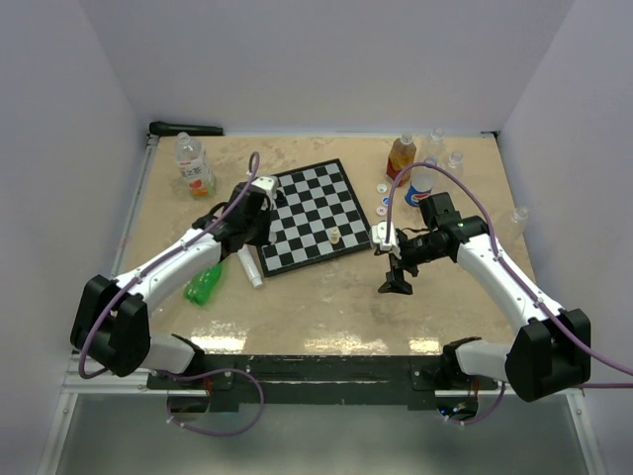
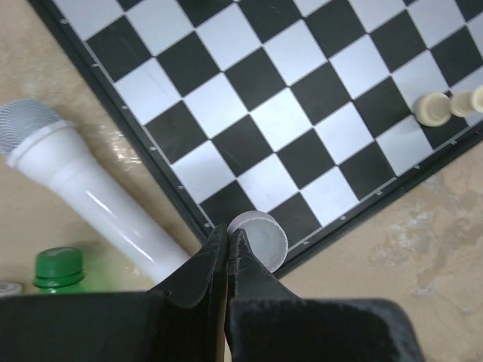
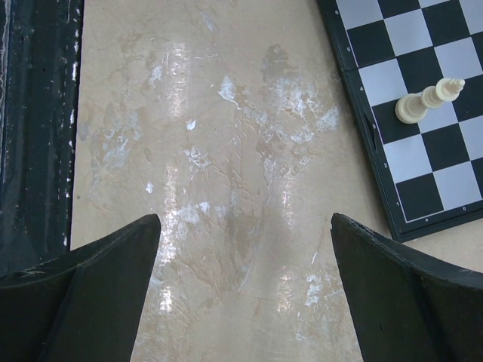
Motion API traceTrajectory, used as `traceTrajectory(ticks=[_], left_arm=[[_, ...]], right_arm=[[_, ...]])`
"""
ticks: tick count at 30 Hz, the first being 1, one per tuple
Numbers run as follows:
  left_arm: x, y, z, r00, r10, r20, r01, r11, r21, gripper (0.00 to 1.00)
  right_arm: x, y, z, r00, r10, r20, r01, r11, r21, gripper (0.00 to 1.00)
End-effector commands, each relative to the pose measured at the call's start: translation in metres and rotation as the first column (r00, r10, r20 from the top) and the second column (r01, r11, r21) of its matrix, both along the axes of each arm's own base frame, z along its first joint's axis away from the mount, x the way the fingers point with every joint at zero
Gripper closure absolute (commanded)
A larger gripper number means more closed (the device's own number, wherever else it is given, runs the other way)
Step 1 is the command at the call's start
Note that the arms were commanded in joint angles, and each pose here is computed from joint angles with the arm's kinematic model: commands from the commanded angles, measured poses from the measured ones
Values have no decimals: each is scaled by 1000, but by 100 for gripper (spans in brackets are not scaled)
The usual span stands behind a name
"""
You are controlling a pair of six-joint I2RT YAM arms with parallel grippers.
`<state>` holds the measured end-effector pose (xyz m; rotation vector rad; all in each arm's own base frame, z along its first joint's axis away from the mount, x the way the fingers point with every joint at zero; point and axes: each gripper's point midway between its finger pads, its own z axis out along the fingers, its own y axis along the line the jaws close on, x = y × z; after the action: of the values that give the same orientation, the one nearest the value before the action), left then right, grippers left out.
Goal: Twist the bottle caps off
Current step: Pick up the bottle cap from the center of the board, then place the bottle cap at the center of the board.
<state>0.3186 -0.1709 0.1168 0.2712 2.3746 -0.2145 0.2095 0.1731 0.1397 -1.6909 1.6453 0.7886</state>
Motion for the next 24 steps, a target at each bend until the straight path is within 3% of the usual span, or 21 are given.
traceTrajectory(ticks=[1,24], left_arm=[[20,26,18,998,28,58,-29,999,13,100],[60,87,19,973,196,121,-211,969,129,100]], right_arm=[[3,0,2,1000,-8,15,8,1000,6,2],[3,-1,2,1000,-8,17,8,1000,3,2]])
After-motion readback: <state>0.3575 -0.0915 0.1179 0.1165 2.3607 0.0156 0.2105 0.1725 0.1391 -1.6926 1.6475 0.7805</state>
